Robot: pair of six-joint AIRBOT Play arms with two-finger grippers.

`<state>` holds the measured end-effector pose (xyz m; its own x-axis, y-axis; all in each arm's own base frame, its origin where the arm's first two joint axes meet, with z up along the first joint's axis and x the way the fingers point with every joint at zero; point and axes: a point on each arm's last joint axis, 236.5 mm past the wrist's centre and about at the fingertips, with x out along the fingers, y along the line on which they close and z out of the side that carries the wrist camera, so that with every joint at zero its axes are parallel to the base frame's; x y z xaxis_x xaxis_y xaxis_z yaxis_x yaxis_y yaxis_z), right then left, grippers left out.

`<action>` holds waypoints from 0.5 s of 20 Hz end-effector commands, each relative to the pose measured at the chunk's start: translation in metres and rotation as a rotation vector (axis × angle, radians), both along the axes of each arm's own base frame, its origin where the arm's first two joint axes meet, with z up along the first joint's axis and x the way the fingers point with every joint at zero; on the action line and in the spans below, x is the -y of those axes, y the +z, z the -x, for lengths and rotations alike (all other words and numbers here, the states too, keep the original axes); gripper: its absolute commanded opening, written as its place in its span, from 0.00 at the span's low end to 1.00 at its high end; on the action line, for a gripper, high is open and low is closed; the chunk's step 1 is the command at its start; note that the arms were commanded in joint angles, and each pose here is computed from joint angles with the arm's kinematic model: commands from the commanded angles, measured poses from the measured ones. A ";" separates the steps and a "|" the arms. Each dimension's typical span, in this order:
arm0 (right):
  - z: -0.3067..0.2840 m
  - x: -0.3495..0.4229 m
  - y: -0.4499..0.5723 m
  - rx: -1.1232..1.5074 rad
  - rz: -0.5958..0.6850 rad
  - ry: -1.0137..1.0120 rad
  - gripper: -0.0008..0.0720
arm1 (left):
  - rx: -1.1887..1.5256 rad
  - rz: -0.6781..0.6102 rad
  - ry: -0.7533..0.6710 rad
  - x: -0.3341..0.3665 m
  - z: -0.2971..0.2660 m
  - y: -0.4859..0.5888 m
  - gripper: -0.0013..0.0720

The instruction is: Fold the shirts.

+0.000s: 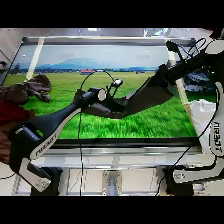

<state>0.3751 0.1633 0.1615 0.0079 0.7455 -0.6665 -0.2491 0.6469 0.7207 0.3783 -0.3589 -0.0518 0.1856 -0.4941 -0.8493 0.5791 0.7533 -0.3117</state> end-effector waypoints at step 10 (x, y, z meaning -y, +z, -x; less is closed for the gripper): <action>-0.033 -0.292 0.007 0.448 -0.244 -0.084 0.73 | 0.360 -0.071 0.482 -0.282 -0.082 0.196 0.03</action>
<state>0.4091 0.3963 0.1577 0.2242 0.8399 -0.4943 -0.4730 0.5373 0.6983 0.4639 -0.1299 0.1086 0.5831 -0.2939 -0.7574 0.3178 0.9405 -0.1203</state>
